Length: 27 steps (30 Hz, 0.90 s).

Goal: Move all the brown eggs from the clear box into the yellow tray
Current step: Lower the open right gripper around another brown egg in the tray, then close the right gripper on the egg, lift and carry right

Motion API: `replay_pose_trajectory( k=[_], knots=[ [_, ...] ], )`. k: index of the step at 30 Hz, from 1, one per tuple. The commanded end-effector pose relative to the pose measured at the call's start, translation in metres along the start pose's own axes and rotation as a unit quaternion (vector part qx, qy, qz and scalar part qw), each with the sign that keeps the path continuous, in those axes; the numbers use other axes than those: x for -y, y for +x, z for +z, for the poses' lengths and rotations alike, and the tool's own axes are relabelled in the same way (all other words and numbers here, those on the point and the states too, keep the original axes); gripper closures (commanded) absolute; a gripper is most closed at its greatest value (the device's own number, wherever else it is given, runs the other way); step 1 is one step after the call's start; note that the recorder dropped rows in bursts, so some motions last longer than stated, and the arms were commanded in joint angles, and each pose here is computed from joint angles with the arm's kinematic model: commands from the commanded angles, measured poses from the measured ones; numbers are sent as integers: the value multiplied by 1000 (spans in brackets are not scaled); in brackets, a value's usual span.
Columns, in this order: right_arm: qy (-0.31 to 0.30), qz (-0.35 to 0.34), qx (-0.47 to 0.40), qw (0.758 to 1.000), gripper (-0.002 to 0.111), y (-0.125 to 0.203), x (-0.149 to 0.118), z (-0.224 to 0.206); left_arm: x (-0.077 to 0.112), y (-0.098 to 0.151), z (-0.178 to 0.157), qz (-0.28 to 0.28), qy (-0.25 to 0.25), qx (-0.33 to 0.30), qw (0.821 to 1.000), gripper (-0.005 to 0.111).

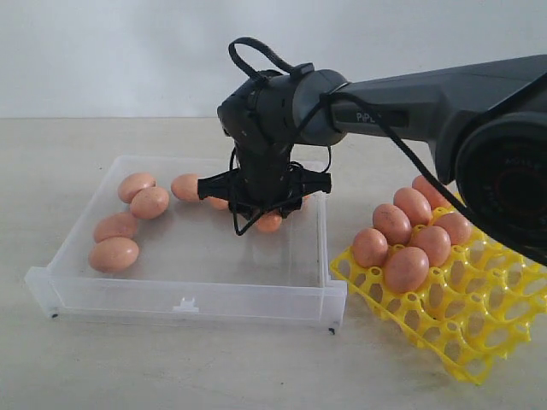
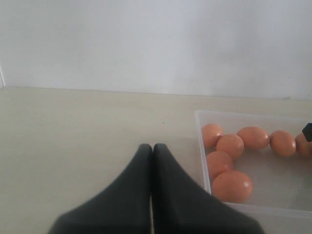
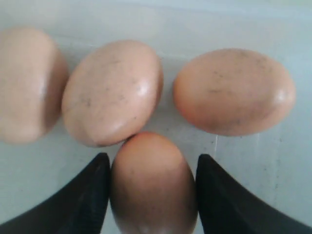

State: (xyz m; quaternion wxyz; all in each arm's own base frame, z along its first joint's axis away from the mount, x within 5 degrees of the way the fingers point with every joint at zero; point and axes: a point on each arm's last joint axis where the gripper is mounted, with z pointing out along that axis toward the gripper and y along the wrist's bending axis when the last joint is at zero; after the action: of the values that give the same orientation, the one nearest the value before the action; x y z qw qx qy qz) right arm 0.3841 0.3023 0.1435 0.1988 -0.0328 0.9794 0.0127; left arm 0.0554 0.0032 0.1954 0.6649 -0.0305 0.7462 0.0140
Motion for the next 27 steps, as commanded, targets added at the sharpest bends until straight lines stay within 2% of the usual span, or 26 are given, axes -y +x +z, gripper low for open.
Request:
replay_pose_trajectory(
  k=[1,3,9,12,16,20,24,27],
  knots=[
    [-8,-65,-6,998,107,1,-1,0,0,1,0,2,-1,0,1000,111],
    [-12,-83,-10,996,107,2,-1,0,0,1,0,2,-1,0,1000,111],
    [-12,-106,-14,994,91,3,-1,0,0,1,0,2,-1,0,1000,111],
    [-16,-116,-6,993,94,0,-2,-7,0,1,0,2,-1,0,1000,111],
    [-24,-142,44,989,108,-13,-2,-36,0,1,0,2,-1,0,1000,111],
    [-31,-192,108,975,108,-25,-3,-74,0,1,0,2,-1,0,1000,111],
    [-48,-199,167,964,108,-31,3,-111,0,1,0,2,-1,0,1000,111],
    [-68,-203,189,958,108,-22,12,-127,0,1,0,2,-1,0,1000,111]
  ],
)
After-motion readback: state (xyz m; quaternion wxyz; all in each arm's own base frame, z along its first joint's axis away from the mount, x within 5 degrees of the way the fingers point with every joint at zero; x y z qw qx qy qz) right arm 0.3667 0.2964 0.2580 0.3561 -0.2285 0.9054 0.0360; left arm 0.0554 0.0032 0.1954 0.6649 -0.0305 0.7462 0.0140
